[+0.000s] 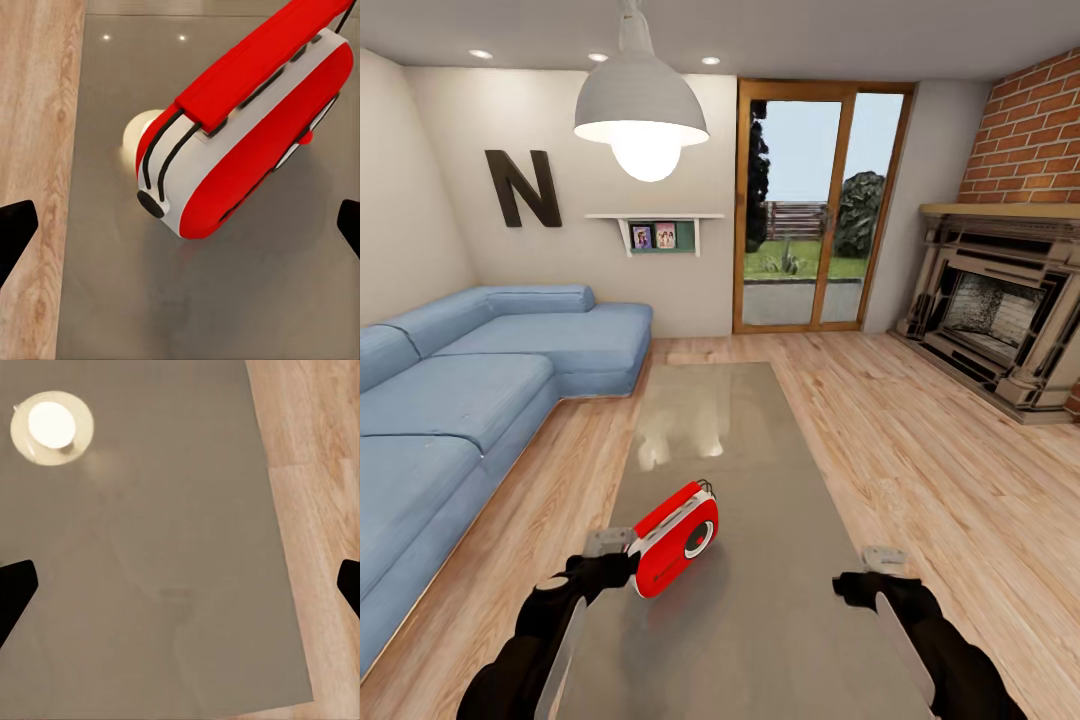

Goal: Turn on the radio receiver that's on the table in the living room.

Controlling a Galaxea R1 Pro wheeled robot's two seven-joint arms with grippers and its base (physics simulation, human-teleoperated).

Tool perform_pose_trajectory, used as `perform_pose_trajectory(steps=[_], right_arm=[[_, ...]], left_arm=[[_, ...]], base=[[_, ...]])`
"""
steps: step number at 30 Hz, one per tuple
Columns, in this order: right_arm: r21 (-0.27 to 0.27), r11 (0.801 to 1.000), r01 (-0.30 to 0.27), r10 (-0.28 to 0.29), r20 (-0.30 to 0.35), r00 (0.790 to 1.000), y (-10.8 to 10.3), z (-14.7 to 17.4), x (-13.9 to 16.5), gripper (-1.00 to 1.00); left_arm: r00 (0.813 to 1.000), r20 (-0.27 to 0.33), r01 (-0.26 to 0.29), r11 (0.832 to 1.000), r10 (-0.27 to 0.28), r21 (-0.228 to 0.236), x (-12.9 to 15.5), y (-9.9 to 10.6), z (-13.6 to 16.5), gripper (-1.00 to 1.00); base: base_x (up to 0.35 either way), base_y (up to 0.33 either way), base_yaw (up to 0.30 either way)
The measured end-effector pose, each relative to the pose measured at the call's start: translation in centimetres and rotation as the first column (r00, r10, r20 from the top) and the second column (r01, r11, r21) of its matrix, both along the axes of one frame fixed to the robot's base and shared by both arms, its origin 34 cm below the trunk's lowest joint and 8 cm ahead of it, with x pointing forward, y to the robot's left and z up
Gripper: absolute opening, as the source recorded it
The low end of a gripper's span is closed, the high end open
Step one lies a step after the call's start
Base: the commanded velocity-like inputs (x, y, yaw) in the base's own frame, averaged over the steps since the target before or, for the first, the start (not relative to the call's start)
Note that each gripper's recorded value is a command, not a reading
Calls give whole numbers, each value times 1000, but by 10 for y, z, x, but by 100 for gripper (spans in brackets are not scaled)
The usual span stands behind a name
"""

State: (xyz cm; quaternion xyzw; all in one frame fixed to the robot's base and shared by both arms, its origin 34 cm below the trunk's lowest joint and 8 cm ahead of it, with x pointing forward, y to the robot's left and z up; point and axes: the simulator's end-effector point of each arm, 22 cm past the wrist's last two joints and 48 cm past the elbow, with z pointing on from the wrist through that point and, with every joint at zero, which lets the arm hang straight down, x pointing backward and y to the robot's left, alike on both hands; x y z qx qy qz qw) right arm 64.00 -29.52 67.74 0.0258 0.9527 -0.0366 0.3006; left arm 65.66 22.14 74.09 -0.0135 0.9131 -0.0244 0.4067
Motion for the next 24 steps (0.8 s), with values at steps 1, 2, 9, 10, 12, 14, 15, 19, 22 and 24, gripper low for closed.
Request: perform_pose_trajectory(steps=[1, 2, 9, 10, 12, 14, 15, 19, 22, 24], right_arm=[[0, 1000, -1, 1, 5, 1000, 0, 2, 1, 100], [0, 1000, -2, 2, 9, 1000, 1, 5, 3, 100], [-45, 999, 11, -8, 64, 998, -6, 47, 18, 100], [-47, 999, 11, -8, 71, 997, -6, 52, 19, 100], [-48, 999, 11, -7, 83, 997, -5, 58, 22, 100], [-48, 999, 10, -6, 94, 996, -5, 63, 24, 100], [-48, 999, 10, -5, 96, 995, -5, 64, 24, 100], [-45, 999, 9, -5, 103, 995, -3, 68, 26, 100], [-45, 999, 9, -4, 105, 994, -3, 69, 26, 100], [-46, 999, 9, -4, 105, 994, -3, 69, 26, 100]], left_arm=[[1000, 1, 0, 1000, 0, 0, 0, 0, 0, 100], [1000, 2, 0, 1000, 0, 0, 0, 0, 1, 100], [1000, 11, 6, 1000, -6, 1, 2, -3, 5, 100], [1000, 12, 7, 1000, -7, 2, 2, -3, 5, 100], [1000, 12, 8, 1000, -8, 2, 2, -3, 5, 100], [1000, 12, 9, 1000, -9, 2, 2, -4, 5, 100], [1000, 12, 9, 1000, -9, 2, 2, -4, 5, 100], [1000, 12, 9, 1000, -9, 3, 2, -3, 5, 100], [1000, 13, 10, 1000, -10, 3, 2, -3, 5, 100], [1000, 13, 9, 1000, -10, 4, 2, -3, 5, 100]], base=[[0, 0, 0], [0, 0, 0], [0, 0, 0], [0, 0, 0], [0, 0, 0], [0, 0, 0], [0, 0, 0], [0, 0, 0], [0, 0, 0], [0, 0, 0]])
